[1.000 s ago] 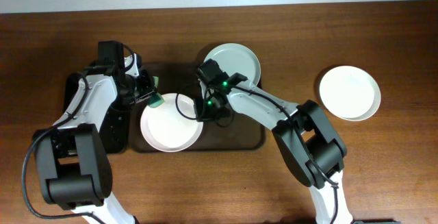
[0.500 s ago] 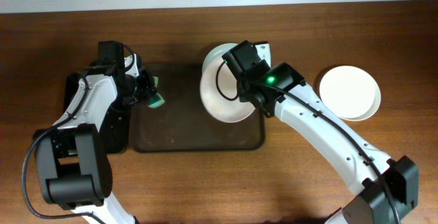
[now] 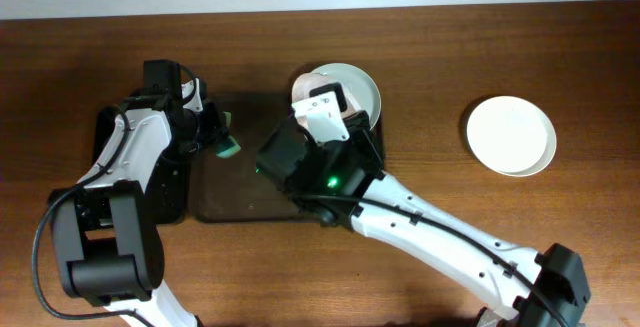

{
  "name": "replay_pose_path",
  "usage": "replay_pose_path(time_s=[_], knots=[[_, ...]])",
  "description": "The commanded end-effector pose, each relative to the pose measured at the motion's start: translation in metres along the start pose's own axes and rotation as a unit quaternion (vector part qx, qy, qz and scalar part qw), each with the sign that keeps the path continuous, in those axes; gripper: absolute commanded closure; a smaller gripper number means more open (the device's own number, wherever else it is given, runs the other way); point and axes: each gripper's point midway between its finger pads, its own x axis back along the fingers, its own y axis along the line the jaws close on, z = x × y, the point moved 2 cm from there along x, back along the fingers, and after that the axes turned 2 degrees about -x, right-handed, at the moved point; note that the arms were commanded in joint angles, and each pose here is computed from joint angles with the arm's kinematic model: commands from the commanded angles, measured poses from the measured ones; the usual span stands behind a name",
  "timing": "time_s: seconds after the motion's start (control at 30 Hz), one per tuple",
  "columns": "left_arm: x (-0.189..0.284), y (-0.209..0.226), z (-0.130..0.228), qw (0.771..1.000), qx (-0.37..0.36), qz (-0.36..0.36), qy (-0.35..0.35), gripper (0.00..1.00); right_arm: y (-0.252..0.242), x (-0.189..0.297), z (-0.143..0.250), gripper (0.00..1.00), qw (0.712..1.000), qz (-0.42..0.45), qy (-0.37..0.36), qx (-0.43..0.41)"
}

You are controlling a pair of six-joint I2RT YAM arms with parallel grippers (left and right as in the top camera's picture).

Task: Clean dirty plates on tray and stack at the side
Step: 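Withdraw the sponge left and lift the plate with the right gripper, then carry the plate right and stack it on the first plate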

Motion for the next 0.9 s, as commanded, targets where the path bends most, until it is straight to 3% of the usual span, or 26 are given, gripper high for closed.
replay_pose_path(time_s=[0.0,0.1,0.37,0.47,0.57,0.7,0.87], knots=[[0.002,-0.001,-0.005,1.000,0.002,-0.002,-0.007,1.00,-0.024,0.027,-0.023,0.96,0.992,0.090,-0.086,-0.029],[0.002,0.000,-0.005,1.000,0.002,-0.004,-0.007,0.99,-0.019,0.050,-0.030,0.96,0.987,0.097,-0.127,-0.028],[0.002,0.000,-0.004,1.000,0.003,-0.006,-0.006,1.00,-0.020,0.061,-0.033,0.96,0.982,0.107,-0.150,-0.039],[0.002,0.000,-0.004,1.000,0.003,-0.006,-0.006,0.99,-0.005,0.050,-0.023,0.96,0.992,0.053,-0.108,-0.037],[0.002,0.000,-0.004,1.000,0.003,-0.006,-0.006,0.99,0.027,0.030,0.001,0.96,0.997,-0.070,-0.006,-0.036],[0.002,0.000,-0.004,1.000,0.003,-0.006,-0.006,1.00,0.043,-0.005,0.028,0.96,0.970,-0.189,0.135,-0.072],[0.002,0.000,-0.004,1.000,0.003,-0.006,-0.006,0.99,0.043,-0.035,0.040,0.96,0.920,-0.305,0.226,-0.100]])
